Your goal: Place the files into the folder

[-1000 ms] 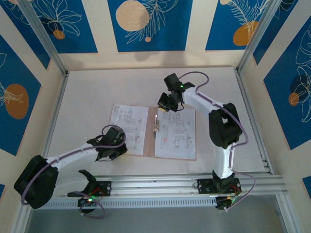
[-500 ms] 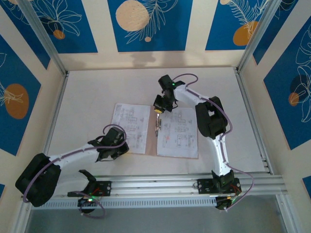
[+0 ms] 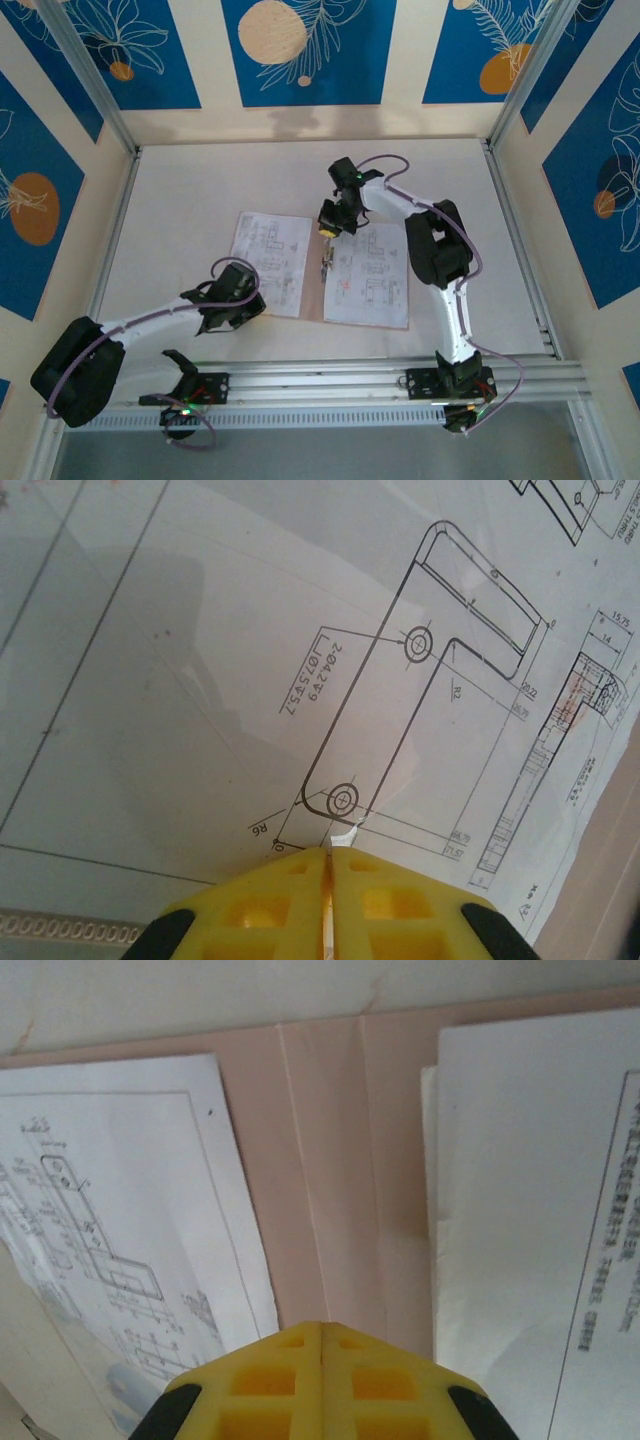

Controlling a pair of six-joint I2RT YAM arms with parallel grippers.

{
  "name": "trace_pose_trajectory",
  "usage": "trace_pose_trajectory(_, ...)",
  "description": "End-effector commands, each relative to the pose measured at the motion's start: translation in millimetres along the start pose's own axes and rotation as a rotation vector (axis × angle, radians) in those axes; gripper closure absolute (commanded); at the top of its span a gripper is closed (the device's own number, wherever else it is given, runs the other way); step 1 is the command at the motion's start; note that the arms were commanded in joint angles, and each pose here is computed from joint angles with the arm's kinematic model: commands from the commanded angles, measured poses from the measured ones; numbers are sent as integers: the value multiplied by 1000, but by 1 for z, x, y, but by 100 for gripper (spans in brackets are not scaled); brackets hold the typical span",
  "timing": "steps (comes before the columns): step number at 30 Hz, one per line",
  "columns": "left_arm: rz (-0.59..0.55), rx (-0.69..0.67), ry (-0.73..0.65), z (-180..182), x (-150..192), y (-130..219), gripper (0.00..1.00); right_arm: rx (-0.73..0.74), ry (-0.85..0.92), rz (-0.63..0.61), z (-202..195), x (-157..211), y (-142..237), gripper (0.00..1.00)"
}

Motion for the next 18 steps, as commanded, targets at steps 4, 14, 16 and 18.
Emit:
trace_pose_trajectory(4, -1, -56, 12, 15, 5, -2, 91, -61, 52, -2, 18, 26, 27, 100)
trace_pose_trajectory(14, -4, -51, 16, 15, 6, -1, 91, -73, 55, 25, 18, 56, 30, 100)
trace_pose_trajectory(16, -4, -49, 14, 14, 6, -1, 91, -70, 48, 34, 15, 60, 27, 100)
trace_pose_trajectory(18, -4, -48, 14, 14, 6, -1, 91, -77, 46, 39, 15, 64, 27, 100)
Point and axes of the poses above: each hand's point on the last joint's axis, 136 mm out from that joint toward the fingers, its own y axis back along the fingers, its own z axis along the line the jaws close on, x = y × z, the point moved 6 cm from there along y, back along the fingers, and after that the axes turned 6 degrees about y, right-handed, at the moved point
